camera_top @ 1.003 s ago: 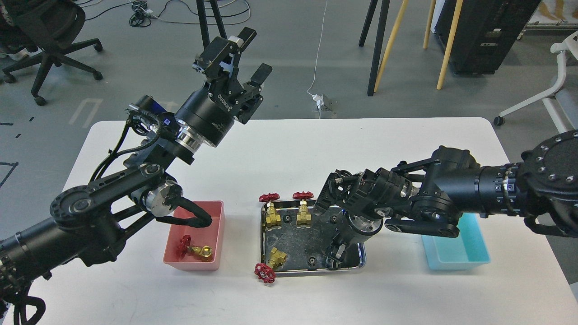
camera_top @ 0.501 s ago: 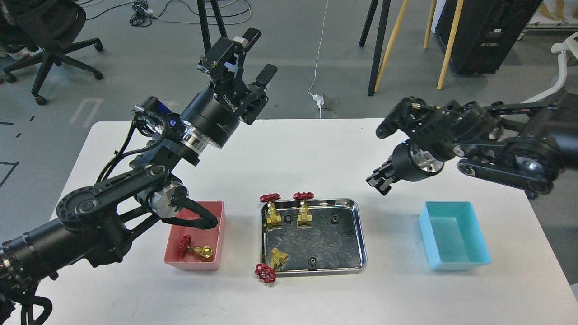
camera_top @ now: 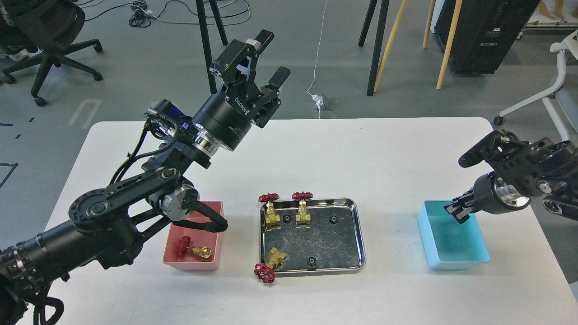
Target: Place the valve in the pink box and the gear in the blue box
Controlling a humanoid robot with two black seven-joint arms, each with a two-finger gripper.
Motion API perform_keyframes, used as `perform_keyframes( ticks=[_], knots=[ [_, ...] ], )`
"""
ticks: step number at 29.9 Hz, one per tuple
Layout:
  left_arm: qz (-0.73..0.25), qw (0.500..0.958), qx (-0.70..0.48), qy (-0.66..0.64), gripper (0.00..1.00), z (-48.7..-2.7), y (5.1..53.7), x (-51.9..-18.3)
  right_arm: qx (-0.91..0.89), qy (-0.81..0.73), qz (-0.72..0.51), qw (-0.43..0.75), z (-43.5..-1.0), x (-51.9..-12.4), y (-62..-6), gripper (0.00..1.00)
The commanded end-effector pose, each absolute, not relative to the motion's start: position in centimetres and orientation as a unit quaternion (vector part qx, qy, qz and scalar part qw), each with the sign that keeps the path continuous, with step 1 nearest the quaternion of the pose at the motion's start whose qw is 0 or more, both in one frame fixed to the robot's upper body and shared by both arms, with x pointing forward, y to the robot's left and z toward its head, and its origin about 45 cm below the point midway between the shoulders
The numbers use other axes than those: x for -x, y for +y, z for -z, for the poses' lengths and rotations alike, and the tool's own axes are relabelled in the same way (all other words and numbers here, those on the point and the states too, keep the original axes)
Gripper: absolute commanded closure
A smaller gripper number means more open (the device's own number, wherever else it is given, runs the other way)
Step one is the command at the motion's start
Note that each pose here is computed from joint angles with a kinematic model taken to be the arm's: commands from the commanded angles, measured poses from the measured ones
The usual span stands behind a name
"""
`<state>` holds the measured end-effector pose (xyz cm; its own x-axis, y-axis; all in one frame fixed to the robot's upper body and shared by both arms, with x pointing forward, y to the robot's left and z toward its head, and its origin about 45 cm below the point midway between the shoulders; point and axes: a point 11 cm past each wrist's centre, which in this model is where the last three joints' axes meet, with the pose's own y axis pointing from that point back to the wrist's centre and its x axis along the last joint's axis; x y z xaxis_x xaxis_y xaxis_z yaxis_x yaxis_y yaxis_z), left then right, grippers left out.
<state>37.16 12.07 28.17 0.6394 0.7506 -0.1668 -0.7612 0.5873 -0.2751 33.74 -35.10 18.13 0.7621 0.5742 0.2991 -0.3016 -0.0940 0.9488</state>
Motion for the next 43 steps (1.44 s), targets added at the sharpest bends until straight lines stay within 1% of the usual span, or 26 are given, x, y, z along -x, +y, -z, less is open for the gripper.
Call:
perform_keyframes(
  ticks=[1, 2, 3, 6, 8, 11, 13, 16, 19, 21, 23, 26, 29, 31, 33, 35, 39, 43],
  knots=[
    [-0.424, 0.891, 0.162, 0.017, 0.16, -28.1, 12.1, -37.1, -0.675, 0.091, -0.327, 0.655, -17.8, -33.6, -34.6, 0.47],
    [-0.424, 0.891, 0.161, 0.017, 0.16, -28.1, 12.0, -37.1, -0.678, 0.086, -0.326, 0.654, -17.8, -33.6, -34.6, 0.4],
    [-0.424, 0.891, 0.161, 0.017, 0.16, -28.1, 12.0, -37.1, -0.68, 0.082, -0.325, 0.652, -17.8, -33.6, -34.6, 0.31],
    [-0.425, 0.891, 0.16, 0.017, 0.16, -28.0, 12.1, -37.1, -0.684, 0.07, -0.329, 0.648, -18.3, -34.1, -34.4, 0.14],
    [-0.428, 0.89, 0.155, 0.017, 0.16, -27.7, 12.3, -37.3, -0.686, 0.055, -0.331, 0.646, -18.9, -34.5, -34.5, 0.06],
    [-0.433, 0.889, 0.149, 0.016, 0.16, -27.3, 12.6, -37.5, -0.703, -0.009, -0.343, 0.623, -21.9, -36.6, -33.9, 0.06],
    [-0.436, 0.888, 0.144, 0.013, 0.16, -27.2, 13.0, -37.7, -0.732, -0.072, -0.329, 0.593, -24.3, -37.8, -33.7, 0.06],
    [-0.416, 0.897, 0.145, 0.014, 0.16, -27.4, 13.0, -37.8, -0.787, -0.173, -0.281, 0.521, -27.3, -39.4, -33.4, 0.02],
    [-0.379, 0.914, 0.145, 0.021, 0.15, -27.4, 13.8, -38.3, -0.842, -0.25, -0.195, 0.436, -28.0, -39.8, -33.3, 0.02],
    [-0.361, 0.921, 0.144, 0.02, 0.13, -27.8, 14.4, -39.2, -0.871, -0.296, -0.147, 0.364, -29.0, -40.4, -32.3, 0.02],
    [-0.349, 0.926, 0.141, 0.011, 0.13, -28.5, 14.7, -40.1, -0.878, -0.358, -0.125, 0.293, -30.8, -41.5, -31.7, 0.02],
    [-0.341, 0.93, 0.138, 0.004, 0.13, -29.4, 15.4, -41.5, -0.897, -0.418, -0.054, 0.133, -34.3, -43.2, -29.6, 0.02],
    [-0.326, 0.933, 0.152, 0.026, 0.13, -29.6, 16.3, -42.0, -0.891, -0.452, 0.035, -0.034, -37.1, -44.1, -29.6, 0.02],
    [-0.316, 0.931, 0.175, 0.055, 0.13, -29.8, 16.6, -42.0, -0.879, -0.46, 0.078, -0.095, -37.5, -44.6, -29.7, 0.02],
    [-0.316, 0.924, 0.198, 0.083, 0.13, -29.6, 16.7, -41.9, -0.883, -0.443, 0.096, -0.121, -37.2, -44.8, -29.5, 0.02],
    [-0.321, 0.917, 0.214, 0.1, 0.13, -29.6, 16.8, -41.9, -0.885, -0.429, 0.106, -0.143, -36.1, -44.8, -29.7, 0.02],
    [-0.331, 0.904, 0.247, 0.116, 0.13, -29.5, 16.9, -41.9, -0.864, -0.456, 0.119, -0.177, -33.8, -45.5, -30.5, 0.02],
    [-0.332, 0.898, 0.266, 0.113, 0.13, -30.4, 16.9, -42.2, -0.847, -0.473, 0.127, -0.206, -33.3, -45.4, -31.8, 0.02]
  ],
)
